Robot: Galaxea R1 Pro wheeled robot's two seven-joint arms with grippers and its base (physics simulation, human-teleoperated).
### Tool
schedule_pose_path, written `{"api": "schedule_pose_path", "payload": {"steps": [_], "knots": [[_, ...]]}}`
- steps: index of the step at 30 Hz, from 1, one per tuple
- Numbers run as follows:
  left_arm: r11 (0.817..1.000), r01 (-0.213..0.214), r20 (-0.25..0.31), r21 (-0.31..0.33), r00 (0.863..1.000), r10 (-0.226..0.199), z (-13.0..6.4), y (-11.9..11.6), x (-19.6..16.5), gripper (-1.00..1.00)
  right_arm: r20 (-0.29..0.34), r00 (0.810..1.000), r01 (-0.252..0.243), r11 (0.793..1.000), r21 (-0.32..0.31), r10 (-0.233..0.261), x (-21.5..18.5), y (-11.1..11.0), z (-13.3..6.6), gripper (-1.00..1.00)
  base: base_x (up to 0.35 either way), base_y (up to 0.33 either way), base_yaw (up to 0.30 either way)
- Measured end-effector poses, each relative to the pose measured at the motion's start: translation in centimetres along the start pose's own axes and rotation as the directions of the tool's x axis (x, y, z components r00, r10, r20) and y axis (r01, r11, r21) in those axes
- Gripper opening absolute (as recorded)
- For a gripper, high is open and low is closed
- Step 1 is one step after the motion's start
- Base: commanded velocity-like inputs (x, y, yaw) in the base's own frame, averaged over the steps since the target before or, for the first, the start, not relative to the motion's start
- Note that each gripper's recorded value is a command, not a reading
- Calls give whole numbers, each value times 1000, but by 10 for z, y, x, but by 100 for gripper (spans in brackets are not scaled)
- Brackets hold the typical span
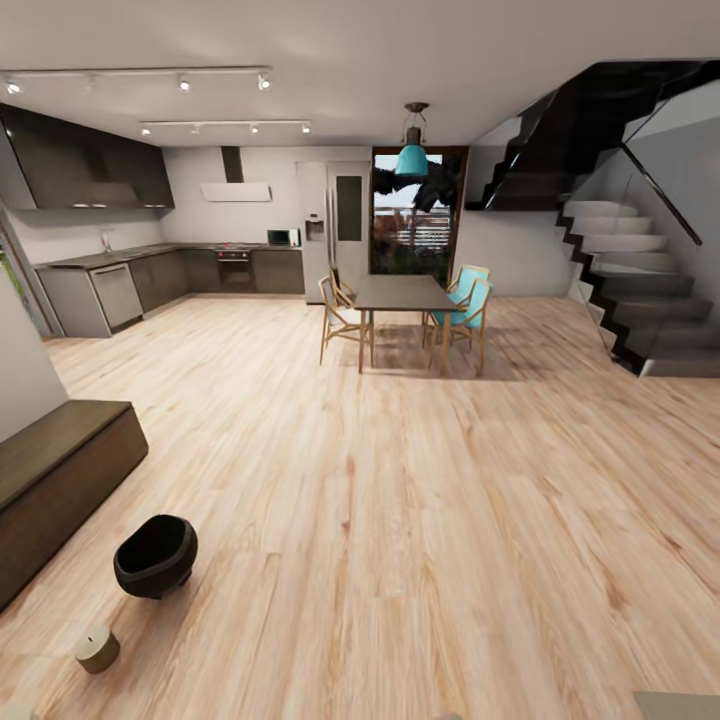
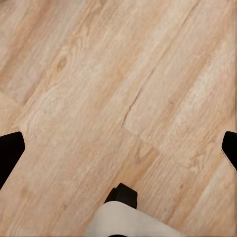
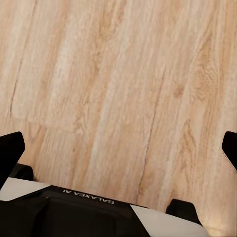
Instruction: Place each of the two pumpkins and all three candles from the living room inside a cabinet in the living room (use any cabinet), then make sure every cabinet is closed, and position the cauldron so it is next to a table in the living room.
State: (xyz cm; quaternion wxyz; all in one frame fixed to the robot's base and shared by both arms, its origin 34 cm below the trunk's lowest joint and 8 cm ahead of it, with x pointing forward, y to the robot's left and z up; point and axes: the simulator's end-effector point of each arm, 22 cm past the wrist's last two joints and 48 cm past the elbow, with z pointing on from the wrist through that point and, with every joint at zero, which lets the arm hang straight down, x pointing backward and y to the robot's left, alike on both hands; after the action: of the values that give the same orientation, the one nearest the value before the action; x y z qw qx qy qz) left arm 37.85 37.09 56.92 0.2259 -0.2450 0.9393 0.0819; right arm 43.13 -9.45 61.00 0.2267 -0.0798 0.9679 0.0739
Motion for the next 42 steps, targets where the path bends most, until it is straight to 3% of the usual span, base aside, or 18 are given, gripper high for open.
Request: {"api": "schedule_pose_path", "payload": {"steps": [18,26,42], "knots": [[1000,-4,0,0,1000,4,0,0,0,100,-1,1000,1,1000,-8,-1,0,7,0,100,271,-15,249],[1000,-5,1,1,1000,5,0,-1,0,100,-6,999,48,998,-28,-49,4,20,0,100,271,-102,289],[1000,-6,0,4,1000,6,0,-3,1,100,-5,998,55,998,-29,-55,3,21,0,100,271,-120,290]]}}
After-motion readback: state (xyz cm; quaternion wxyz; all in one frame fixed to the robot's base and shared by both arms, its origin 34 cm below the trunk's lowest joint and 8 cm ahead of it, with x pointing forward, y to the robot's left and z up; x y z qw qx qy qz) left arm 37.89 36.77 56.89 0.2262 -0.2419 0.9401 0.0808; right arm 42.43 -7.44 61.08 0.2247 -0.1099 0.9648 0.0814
